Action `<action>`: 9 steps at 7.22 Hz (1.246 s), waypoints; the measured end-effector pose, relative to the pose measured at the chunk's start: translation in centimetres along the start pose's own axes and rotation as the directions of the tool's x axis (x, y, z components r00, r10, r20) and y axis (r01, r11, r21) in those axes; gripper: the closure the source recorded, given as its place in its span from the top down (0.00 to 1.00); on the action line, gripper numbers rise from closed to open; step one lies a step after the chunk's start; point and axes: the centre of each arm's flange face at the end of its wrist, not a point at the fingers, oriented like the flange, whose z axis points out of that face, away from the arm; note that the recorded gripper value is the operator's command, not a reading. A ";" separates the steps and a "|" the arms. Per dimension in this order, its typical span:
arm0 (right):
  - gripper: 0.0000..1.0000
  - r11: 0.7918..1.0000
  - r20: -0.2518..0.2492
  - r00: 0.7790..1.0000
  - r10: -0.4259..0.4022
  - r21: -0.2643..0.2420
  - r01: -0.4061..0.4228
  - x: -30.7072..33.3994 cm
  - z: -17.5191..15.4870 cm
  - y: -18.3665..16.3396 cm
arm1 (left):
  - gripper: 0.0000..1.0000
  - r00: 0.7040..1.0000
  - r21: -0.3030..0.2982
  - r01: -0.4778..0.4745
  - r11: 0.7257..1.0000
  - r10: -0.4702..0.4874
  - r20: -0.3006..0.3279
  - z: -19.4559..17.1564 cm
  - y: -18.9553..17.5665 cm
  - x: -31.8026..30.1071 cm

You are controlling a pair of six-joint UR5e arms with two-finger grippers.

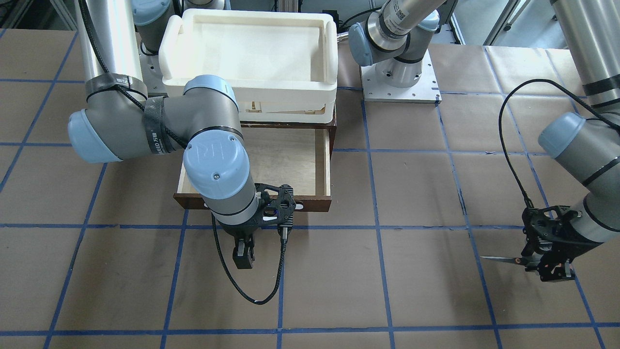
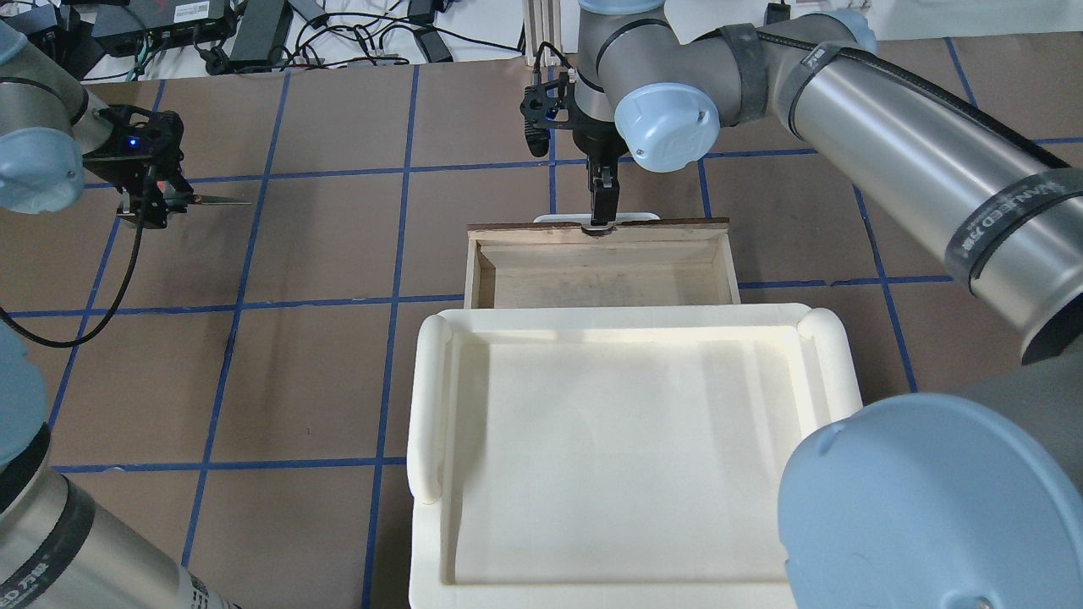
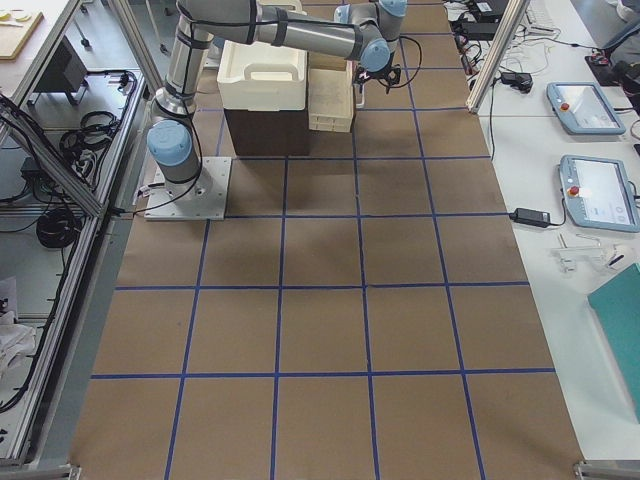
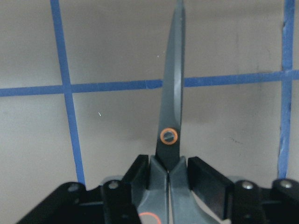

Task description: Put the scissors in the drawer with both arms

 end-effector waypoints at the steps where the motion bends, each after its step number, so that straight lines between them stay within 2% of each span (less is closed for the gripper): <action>1: 1.00 1.000 -0.003 1.000 0.002 0.002 -0.002 0.4 0.0 0.1 | 0.00 1.000 0.001 -0.001 1.000 0.001 0.002 -0.1 0.0 0.0; 6: 1.00 1.000 -0.009 1.000 -0.007 0.012 0.007 1.2 -0.2 0.9 | 0.00 1.000 -0.007 -0.009 1.000 0.009 0.010 -0.9 -0.8 -0.2; 7: 1.00 1.000 -0.009 1.000 -0.006 0.012 0.006 1.2 -0.2 0.9 | 0.00 1.000 -0.009 -0.008 1.000 0.008 0.016 -1.9 -2.2 -0.4; 9: 1.00 1.000 -0.028 1.000 0.002 0.020 -0.002 1.4 -1.8 0.7 | 0.00 1.000 0.002 0.014 1.000 -0.014 0.003 -4.1 -7.4 -0.8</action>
